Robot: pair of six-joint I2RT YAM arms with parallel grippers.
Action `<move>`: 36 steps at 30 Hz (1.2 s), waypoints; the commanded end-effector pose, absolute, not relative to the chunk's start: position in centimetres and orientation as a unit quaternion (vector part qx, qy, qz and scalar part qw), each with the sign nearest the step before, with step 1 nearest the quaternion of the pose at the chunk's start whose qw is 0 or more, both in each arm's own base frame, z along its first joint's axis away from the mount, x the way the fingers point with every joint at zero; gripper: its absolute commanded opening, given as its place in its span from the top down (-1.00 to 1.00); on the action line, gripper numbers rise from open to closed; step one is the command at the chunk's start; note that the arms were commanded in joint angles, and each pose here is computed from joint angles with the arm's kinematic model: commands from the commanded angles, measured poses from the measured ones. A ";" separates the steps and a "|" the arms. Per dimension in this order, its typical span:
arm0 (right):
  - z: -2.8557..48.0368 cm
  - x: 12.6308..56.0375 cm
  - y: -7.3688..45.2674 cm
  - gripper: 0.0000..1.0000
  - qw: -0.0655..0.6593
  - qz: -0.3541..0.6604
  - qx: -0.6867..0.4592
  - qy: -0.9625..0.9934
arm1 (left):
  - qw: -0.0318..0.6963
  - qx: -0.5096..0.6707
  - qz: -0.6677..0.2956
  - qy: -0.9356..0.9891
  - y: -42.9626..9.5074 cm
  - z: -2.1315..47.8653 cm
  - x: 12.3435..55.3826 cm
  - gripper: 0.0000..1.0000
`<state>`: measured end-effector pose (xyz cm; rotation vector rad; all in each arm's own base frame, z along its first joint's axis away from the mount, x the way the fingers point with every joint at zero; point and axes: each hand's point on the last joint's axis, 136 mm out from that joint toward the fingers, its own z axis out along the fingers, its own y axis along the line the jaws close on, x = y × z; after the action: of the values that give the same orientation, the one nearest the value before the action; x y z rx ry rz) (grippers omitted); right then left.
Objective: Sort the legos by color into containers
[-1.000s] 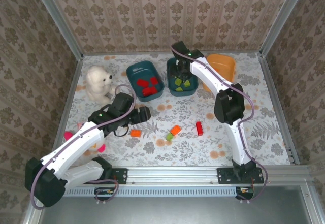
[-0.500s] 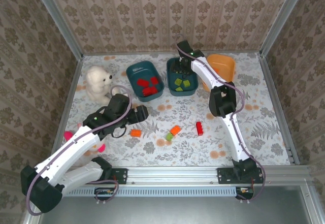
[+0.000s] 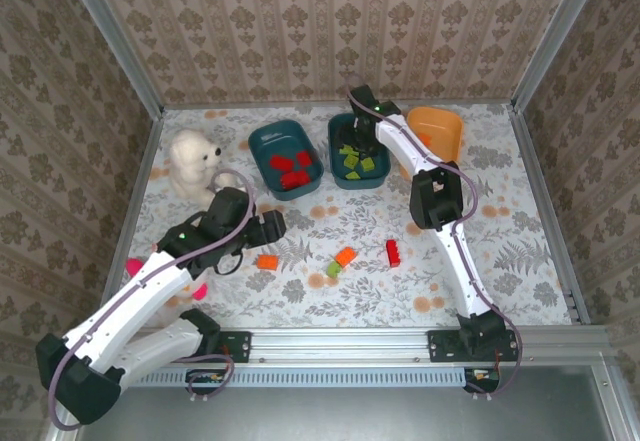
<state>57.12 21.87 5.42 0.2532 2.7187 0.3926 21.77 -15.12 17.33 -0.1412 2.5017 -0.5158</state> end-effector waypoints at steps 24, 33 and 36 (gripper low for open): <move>31.7 39.9 16.9 -0.43 0.403 0.242 0.053 0.881 | 0.281 -0.001 -0.212 0.936 -17.0 20.2 23.8 -0.72; 24.2 27.6 15.0 -0.39 0.312 0.258 0.073 0.911 | 0.154 0.061 -0.251 0.954 -28.4 15.9 24.6 -0.67; 23.0 24.8 13.7 -0.39 0.303 0.239 0.080 0.919 | 0.097 0.064 -0.272 0.955 -32.8 14.1 24.5 -0.66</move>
<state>26.95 14.56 23.56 0.1602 2.4092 0.6410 25.09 -28.95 14.20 0.1891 2.7726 -0.6479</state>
